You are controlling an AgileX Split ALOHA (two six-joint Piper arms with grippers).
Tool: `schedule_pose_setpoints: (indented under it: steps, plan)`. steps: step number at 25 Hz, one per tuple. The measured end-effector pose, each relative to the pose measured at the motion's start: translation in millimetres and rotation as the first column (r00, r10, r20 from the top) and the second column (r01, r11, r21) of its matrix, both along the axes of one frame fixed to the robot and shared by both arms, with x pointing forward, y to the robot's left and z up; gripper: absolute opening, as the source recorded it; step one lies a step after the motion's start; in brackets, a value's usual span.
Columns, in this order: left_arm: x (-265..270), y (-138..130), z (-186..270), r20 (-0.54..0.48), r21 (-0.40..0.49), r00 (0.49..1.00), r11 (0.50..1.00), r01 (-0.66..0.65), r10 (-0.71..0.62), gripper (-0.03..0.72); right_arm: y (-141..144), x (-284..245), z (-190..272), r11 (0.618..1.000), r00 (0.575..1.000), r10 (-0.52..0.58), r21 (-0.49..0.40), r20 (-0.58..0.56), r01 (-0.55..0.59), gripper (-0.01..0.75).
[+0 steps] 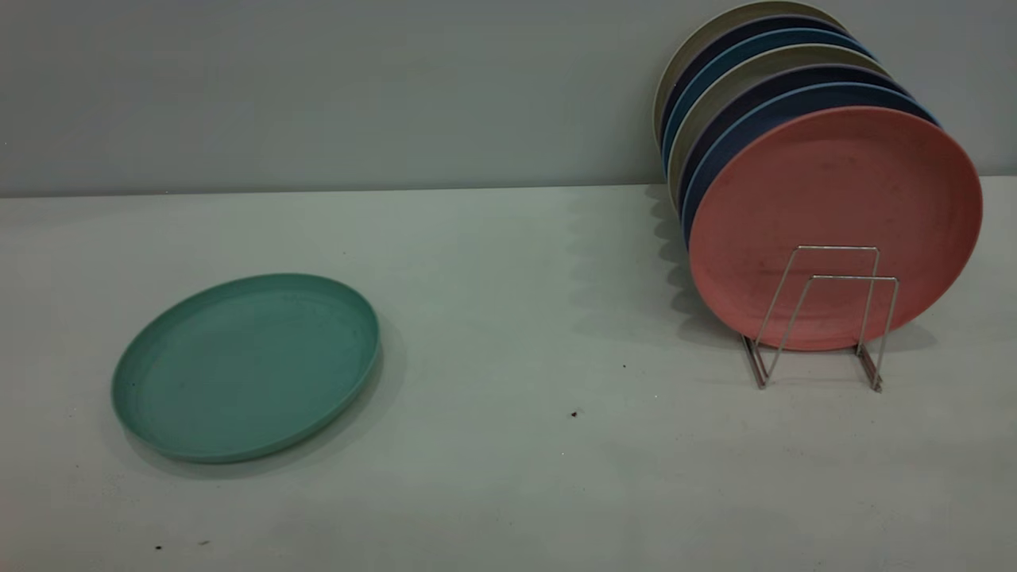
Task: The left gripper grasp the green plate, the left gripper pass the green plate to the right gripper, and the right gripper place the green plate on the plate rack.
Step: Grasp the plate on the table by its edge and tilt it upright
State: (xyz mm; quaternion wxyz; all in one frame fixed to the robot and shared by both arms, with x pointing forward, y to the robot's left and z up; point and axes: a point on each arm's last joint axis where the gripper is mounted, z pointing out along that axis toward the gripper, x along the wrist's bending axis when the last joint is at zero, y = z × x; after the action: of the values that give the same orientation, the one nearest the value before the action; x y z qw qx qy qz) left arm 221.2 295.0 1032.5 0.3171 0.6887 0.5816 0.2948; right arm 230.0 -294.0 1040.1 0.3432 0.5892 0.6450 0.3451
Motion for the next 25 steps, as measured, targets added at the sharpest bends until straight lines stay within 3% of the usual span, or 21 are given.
schedule_pose_setpoints:
  steps: [11, 19, 25]
  plan:
    - [0.4, -0.5, 1.4, 0.014, -0.001, 1.0, 1.0, 0.007, -0.007, 0.487, 0.0, 0.0, 0.0, 1.0, 1.0, 0.0, 0.0, 0.0, 0.0, 0.239]
    - [11.1, -8.8, 20.5, 0.201, -0.109, 0.979, 0.993, 0.053, -0.031, 0.487, 0.8, 5.0, 3.8, 1.0, 1.0, 0.013, -0.001, -0.001, -0.013, 0.239]
    - [60.2, -7.0, 18.5, -0.059, -0.13, 0.998, 0.991, -0.036, 0.029, 0.486, 5.4, 20.0, 17.5, 0.998, 0.994, 0.063, 0.009, 0.087, -0.064, 0.239]
